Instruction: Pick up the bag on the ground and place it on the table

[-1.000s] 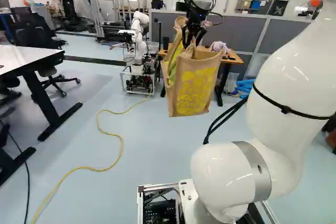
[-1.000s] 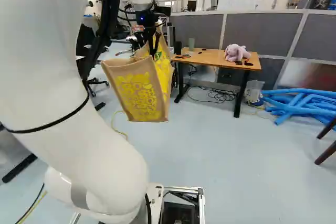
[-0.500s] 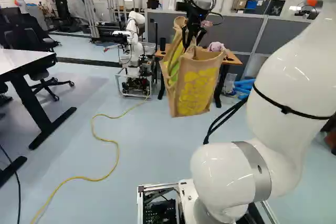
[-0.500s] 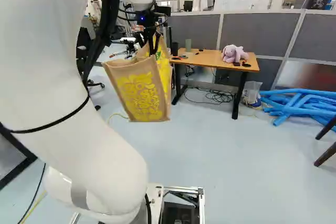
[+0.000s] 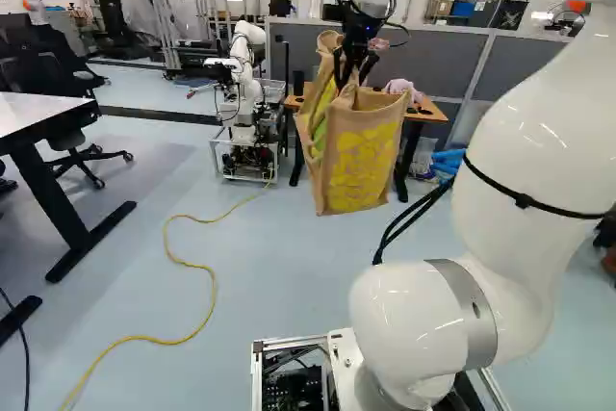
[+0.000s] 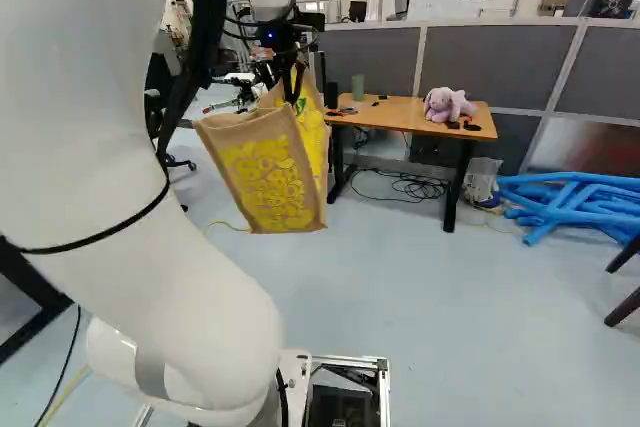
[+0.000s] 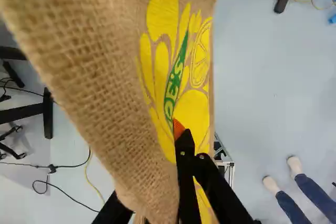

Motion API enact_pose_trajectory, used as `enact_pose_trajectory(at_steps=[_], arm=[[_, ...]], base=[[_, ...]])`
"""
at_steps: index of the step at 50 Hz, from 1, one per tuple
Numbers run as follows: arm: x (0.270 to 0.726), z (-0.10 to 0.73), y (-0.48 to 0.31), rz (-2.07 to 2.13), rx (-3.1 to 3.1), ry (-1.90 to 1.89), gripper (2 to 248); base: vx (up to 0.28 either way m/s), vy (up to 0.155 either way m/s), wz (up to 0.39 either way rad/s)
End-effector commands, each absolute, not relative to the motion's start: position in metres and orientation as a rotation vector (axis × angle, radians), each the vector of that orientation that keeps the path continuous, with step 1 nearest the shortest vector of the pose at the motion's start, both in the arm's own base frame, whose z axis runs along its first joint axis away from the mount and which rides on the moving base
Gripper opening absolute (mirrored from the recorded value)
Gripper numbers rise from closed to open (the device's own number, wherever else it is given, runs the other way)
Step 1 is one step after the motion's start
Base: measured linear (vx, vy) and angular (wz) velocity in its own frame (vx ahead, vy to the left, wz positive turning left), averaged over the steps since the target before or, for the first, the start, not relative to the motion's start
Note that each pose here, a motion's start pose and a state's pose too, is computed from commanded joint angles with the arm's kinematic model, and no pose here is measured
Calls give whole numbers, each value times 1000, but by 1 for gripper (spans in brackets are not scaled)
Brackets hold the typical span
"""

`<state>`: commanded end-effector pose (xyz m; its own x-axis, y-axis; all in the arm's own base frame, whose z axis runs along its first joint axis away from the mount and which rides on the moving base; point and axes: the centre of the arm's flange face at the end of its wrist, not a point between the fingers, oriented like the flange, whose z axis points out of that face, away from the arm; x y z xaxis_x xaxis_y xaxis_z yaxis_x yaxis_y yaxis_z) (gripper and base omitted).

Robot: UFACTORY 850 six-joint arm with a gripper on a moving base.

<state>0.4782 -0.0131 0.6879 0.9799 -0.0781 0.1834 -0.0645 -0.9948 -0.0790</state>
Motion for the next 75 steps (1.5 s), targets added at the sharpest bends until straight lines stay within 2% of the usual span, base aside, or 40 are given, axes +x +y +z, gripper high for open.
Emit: enact_pose_trajectory(at_steps=[20, 43, 75], arm=[[478, 688, -13, -287, -3053, 110, 21], [478, 688, -13, -287, -3053, 110, 21], [478, 688, -13, -287, -3053, 110, 21]], base=[[94, -61, -116], [170, -120, -235], [201, -59, -16]])
